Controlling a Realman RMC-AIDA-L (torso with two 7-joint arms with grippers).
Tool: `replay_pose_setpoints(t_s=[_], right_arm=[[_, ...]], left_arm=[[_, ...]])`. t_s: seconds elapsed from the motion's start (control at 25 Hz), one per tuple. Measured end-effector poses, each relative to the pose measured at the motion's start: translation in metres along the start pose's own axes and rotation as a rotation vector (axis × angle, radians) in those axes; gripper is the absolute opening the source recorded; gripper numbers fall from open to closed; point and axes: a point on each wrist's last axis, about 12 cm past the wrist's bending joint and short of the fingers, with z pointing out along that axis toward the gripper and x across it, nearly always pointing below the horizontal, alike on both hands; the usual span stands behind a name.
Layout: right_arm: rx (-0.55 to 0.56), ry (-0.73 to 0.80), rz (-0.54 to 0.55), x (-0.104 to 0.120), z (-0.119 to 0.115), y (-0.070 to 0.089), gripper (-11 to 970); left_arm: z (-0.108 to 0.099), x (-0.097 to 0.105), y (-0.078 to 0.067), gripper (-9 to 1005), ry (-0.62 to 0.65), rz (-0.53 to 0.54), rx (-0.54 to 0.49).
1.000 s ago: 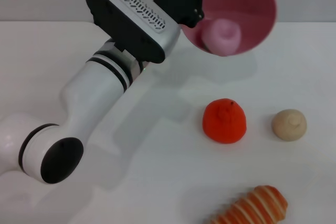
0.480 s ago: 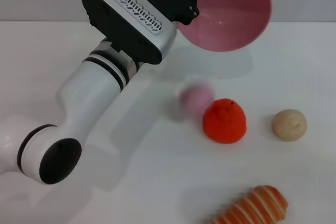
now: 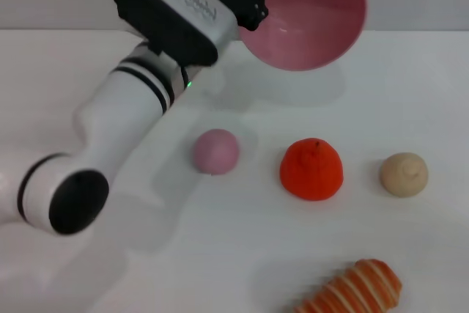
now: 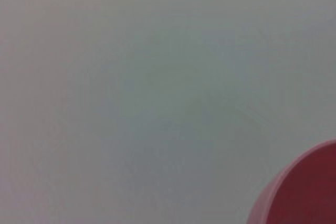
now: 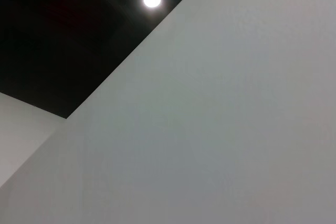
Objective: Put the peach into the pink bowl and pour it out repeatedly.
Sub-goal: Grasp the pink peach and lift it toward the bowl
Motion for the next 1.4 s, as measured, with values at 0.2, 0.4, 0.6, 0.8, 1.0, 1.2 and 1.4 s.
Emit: replay_pose_setpoints(t_s=[0.2,0.4,0.6,0.8,1.0,1.2,1.4], right_arm=[[-0.009,0.04,0.019,0.005,0.002,0.0,601],[-0.077,0.165,0.066,0.013,0.013,-0.003,596],[-0.261,0.419,0.161,0.018,0.042,-0.003,591],[-0.471,0.75,0.231,0.019,0.082,0.009,587],[-0.554,1.1,0.234,0.035,0.118,0.021,582],[-0.479,1.333,0.257,0.079,0.149,0.017,577],[-0.444,1.466,0.282,0.137,0.171,0.022,572]], left_arm=[[0.025,-0.008,0.02,61,0.18,-0.152,0.097],[0.046,-0.026,0.051,61,0.399,-0.262,0.232],[0.052,-0.043,0.088,61,0.557,-0.357,0.323],[0.049,-0.05,0.138,62,0.697,-0.353,0.253],[0.043,-0.044,0.158,62,0.762,-0.351,0.189],[0.038,-0.036,0.159,62,0.784,-0.369,0.185],[0.036,-0.033,0.159,63,0.796,-0.38,0.184]])
